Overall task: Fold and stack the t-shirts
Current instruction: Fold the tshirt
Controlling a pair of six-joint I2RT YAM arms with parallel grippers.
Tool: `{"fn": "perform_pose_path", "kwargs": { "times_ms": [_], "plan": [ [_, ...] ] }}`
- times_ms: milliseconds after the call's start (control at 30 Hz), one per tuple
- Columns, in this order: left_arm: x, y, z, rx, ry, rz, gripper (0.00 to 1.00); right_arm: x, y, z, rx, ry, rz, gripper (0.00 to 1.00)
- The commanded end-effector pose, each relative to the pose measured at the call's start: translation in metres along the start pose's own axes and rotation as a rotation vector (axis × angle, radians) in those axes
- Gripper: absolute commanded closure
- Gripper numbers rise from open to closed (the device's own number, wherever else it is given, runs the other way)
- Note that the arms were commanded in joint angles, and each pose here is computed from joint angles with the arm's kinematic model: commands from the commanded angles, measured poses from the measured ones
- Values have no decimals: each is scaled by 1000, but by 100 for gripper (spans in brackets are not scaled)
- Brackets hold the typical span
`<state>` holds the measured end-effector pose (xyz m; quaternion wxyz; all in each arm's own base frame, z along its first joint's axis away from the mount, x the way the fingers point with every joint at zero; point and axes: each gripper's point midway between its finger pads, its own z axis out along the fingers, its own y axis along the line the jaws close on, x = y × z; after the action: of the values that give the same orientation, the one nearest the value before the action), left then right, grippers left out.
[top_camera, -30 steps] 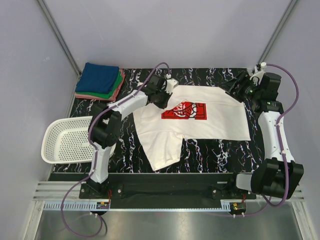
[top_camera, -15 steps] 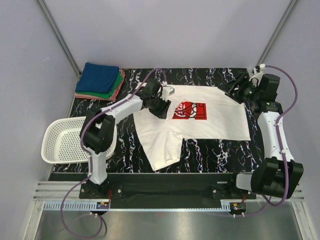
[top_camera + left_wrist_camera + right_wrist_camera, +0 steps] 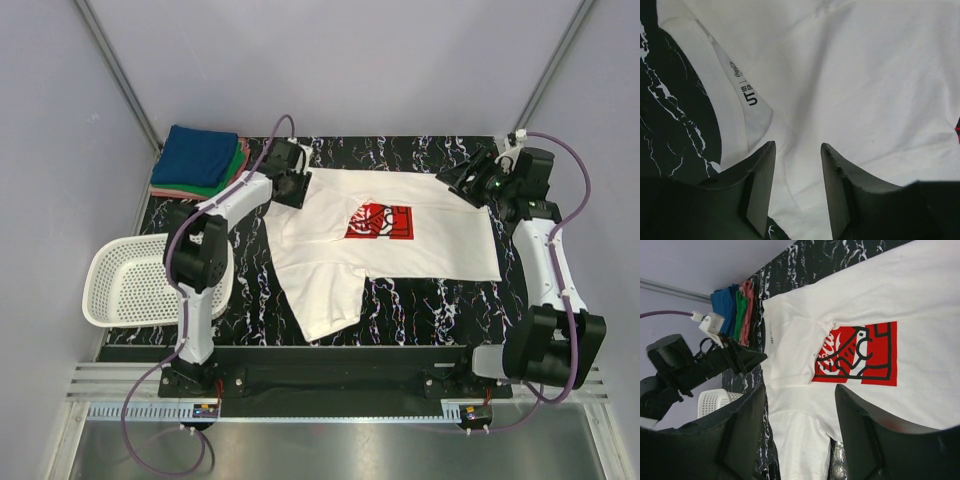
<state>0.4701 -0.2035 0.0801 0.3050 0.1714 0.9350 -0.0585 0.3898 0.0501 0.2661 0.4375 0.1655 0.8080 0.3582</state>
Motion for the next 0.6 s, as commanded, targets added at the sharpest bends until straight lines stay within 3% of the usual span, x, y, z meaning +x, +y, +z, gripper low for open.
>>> {"fn": "perform_pose_path", "kwargs": {
  "times_ms": [0, 200, 333, 567],
  "plan": [
    [-12, 43, -9, -107, -31, -160, 53, 15, -29, 27, 109, 56, 34, 35],
    [-49, 68, -3, -86, -72, -204, 53, 76, -17, 87, 151, 231, 5, 40],
    [-53, 76, 16, -115, -51, -214, 53, 117, 3, 120, 134, 291, 18, 43],
    [-69, 67, 35, -28, -99, -231, 53, 185, 5, 156, 166, 388, -15, 41]
  ]
}}
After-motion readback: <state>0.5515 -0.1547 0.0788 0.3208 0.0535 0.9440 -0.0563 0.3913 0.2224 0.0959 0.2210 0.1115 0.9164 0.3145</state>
